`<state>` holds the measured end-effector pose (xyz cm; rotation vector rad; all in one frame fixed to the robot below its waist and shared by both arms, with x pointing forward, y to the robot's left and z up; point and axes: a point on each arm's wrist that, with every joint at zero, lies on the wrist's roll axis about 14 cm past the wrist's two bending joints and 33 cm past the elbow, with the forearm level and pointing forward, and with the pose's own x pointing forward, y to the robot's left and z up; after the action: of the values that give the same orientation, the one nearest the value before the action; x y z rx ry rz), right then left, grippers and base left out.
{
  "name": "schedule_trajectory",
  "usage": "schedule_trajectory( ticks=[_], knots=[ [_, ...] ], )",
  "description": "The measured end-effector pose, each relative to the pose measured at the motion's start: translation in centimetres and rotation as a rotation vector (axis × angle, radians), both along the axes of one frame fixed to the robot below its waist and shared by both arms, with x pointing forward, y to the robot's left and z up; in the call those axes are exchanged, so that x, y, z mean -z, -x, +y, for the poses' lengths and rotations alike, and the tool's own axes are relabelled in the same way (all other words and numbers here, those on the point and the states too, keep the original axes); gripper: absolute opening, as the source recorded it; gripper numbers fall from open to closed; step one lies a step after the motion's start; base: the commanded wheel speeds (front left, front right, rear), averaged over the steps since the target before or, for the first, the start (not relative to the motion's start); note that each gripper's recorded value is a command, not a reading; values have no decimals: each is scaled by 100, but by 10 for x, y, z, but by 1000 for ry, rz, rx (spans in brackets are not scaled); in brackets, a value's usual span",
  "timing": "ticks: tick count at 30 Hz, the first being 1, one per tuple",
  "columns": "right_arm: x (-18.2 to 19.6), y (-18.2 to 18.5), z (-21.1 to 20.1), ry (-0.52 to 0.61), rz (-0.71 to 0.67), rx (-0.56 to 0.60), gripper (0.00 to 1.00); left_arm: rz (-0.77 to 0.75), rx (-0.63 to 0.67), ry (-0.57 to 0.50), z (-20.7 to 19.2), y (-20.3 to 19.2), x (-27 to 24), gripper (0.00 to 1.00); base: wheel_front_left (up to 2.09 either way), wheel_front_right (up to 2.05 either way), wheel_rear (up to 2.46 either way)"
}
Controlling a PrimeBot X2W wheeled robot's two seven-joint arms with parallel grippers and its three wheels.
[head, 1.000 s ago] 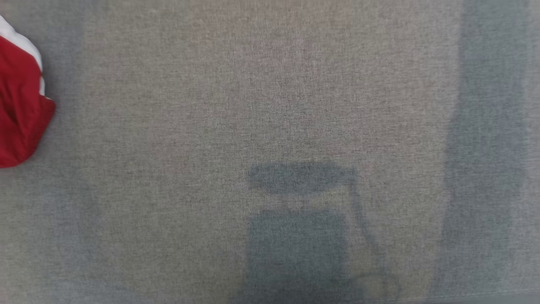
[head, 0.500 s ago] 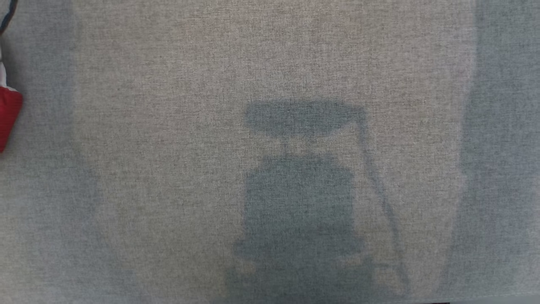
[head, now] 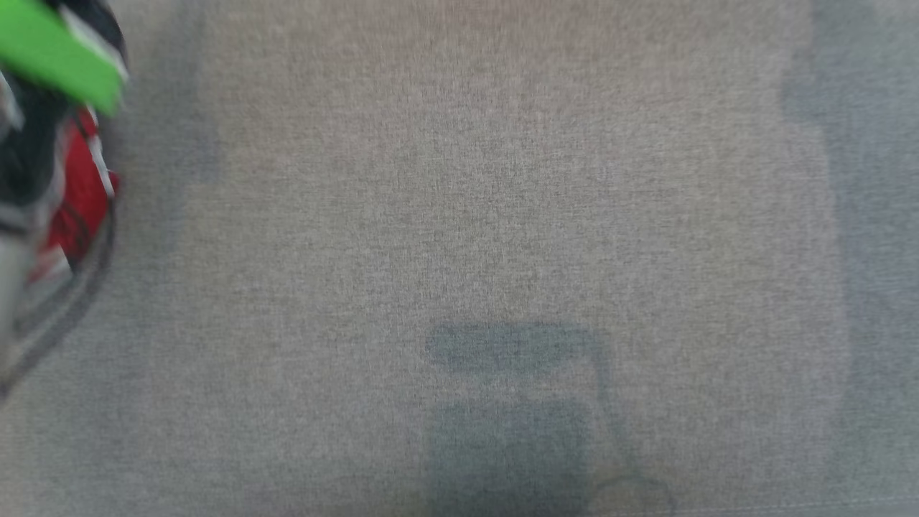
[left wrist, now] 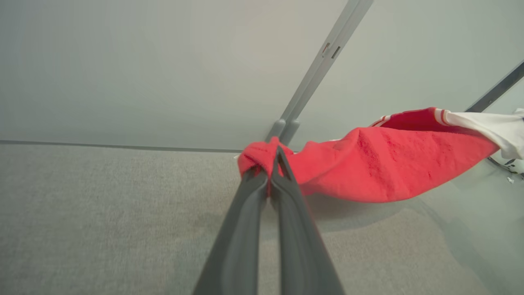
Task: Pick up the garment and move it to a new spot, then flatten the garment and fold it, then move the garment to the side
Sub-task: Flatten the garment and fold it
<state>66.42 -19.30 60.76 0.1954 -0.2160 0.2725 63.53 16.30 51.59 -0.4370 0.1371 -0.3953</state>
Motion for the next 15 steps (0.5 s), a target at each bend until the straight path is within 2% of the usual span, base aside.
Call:
schedule_trajectory(
  ticks=[4,7,13,15],
  knots=[
    [35,69,-8,-22,108,-15,0,124,52,45,-8,76,30,0,0,0,0],
    [56,125,-19,-50,186,24,0,203,47,47,-10,134,45,0,0,0,0],
    [91,224,-14,-147,345,76,0,306,-66,147,-4,216,58,0,0,0,0],
    [103,249,-11,-144,393,92,0,336,-94,189,-4,235,62,0,0,0,0]
  ],
)
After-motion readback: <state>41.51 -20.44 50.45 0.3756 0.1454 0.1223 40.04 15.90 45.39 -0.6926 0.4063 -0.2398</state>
